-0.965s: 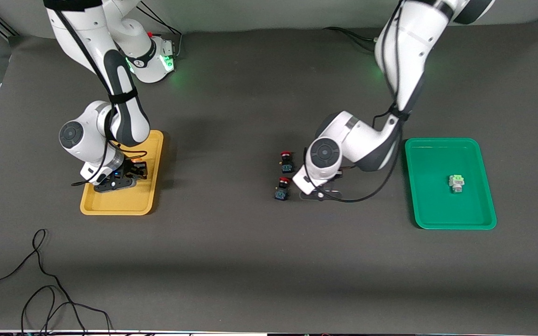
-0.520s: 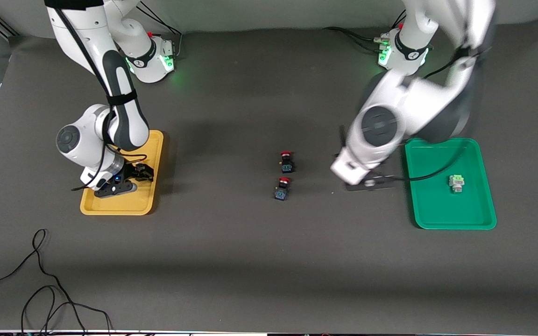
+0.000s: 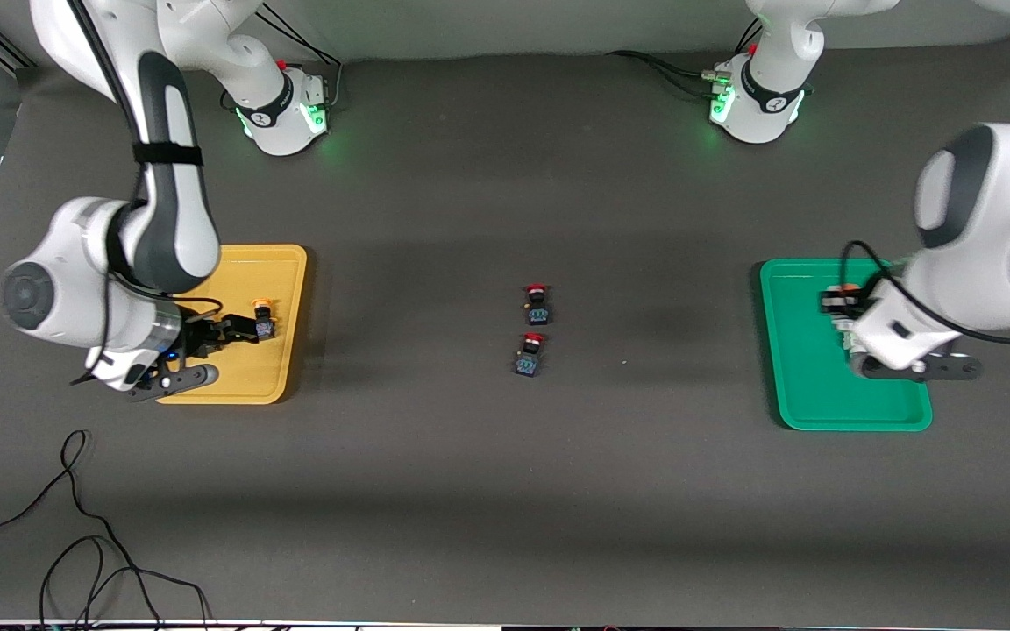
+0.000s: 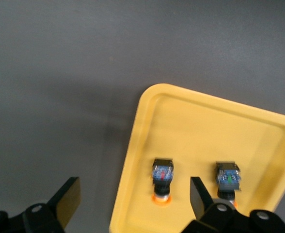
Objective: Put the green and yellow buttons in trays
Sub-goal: 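Lower the orange button into the green tray while the right gripper retracts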
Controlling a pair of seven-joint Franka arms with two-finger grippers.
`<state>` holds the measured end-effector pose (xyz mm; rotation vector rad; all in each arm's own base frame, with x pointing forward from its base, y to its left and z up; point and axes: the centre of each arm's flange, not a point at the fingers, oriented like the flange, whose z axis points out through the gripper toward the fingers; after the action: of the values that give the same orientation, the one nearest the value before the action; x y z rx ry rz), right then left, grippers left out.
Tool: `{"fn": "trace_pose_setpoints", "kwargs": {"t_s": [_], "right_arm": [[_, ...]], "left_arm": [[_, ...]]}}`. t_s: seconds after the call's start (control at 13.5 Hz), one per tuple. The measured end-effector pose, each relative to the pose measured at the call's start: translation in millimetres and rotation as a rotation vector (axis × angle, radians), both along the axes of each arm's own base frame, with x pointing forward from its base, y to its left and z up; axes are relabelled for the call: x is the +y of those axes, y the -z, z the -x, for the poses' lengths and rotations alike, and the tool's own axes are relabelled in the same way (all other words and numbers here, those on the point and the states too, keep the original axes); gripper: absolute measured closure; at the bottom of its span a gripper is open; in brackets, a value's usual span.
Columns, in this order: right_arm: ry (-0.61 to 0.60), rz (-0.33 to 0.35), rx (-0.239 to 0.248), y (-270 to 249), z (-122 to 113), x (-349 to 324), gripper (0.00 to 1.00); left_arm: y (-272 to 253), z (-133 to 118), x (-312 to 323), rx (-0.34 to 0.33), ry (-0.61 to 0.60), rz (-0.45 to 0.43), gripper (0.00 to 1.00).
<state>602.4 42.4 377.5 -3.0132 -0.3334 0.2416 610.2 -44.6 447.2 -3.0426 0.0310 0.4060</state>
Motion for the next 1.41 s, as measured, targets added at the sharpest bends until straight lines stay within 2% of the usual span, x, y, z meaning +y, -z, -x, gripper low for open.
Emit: {"fn": "trace_pose_setpoints", "kwargs": {"t_s": [0.22, 0.37, 0.52, 0.67, 0.89, 1.19, 1.41], "right_arm": [[-0.003, 0.035, 0.035, -53, -4, 0, 0.0], [0.028, 0.11, 0.015, -82, 1, 13, 0.0], [0.055, 0.144, -0.027, -114, 11, 30, 0.0], [0.066, 0.152, -0.049, -137, 21, 35, 0.0], [0.096, 0.132, -0.059, -163, 32, 7, 0.0], [0.177, 0.099, -0.073, -182, 41, -48, 0.0], [0.233, 0.094, -0.088, -192, 47, -80, 0.0]], "left_arm": [[66, 8, 5, -0.059, 0.016, 0.017, 0.59], [115, 23, 9, -0.102, 0.019, 0.028, 0.59], [161, 44, 17, -0.151, 0.023, 0.039, 0.59], [194, 65, 27, -0.192, 0.018, 0.05, 0.59], [225, 88, 37, -0.231, 0.014, 0.063, 0.59], [252, 100, 52, -0.242, -0.001, 0.075, 0.59], [253, 101, 55, -0.244, -0.006, 0.075, 0.59]]}}
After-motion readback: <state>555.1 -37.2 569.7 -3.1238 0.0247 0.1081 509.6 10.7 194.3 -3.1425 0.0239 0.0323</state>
